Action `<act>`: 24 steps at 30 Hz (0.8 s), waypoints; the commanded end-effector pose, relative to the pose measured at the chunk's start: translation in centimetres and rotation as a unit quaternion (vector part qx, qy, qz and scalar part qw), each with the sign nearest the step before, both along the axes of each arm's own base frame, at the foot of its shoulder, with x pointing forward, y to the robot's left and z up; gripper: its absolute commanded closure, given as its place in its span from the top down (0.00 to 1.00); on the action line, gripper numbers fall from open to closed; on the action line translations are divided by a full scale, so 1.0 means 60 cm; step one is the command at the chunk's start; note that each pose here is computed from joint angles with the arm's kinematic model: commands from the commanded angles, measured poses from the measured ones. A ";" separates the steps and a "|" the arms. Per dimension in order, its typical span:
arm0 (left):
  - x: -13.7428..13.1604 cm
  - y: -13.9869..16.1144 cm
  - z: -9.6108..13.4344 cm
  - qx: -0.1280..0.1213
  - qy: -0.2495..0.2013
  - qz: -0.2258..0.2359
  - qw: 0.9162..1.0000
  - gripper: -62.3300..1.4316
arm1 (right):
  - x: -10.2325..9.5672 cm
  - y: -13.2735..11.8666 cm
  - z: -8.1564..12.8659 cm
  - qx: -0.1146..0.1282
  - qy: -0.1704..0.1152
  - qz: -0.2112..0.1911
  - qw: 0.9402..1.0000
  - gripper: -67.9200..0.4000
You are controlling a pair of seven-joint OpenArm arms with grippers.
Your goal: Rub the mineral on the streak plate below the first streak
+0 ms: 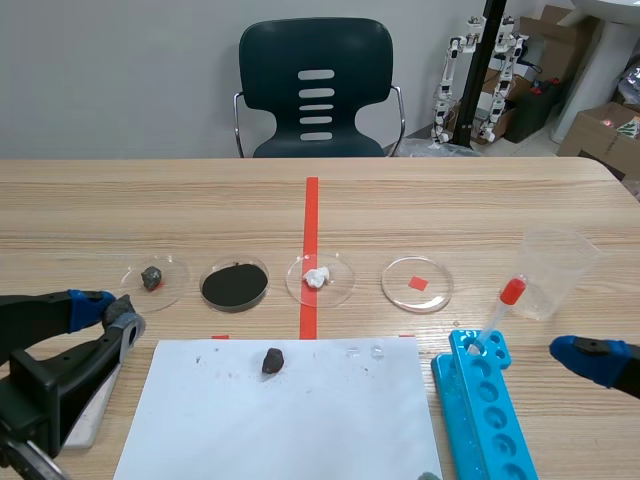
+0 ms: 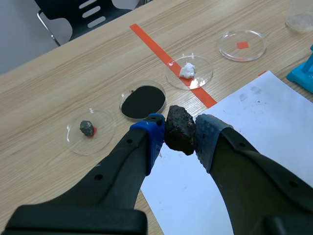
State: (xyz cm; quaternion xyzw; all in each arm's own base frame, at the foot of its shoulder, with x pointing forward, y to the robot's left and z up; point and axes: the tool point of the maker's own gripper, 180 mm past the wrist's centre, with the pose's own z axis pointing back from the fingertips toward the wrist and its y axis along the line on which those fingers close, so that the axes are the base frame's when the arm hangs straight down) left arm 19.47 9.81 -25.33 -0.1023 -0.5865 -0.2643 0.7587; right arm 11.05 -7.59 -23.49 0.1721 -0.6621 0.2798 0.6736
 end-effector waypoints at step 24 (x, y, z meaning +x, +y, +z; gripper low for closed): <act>0.002 -0.017 0.032 -0.031 -0.036 -0.022 0.999 0.18 | 0.005 0.000 0.013 0.010 -0.014 0.000 1.000 1.00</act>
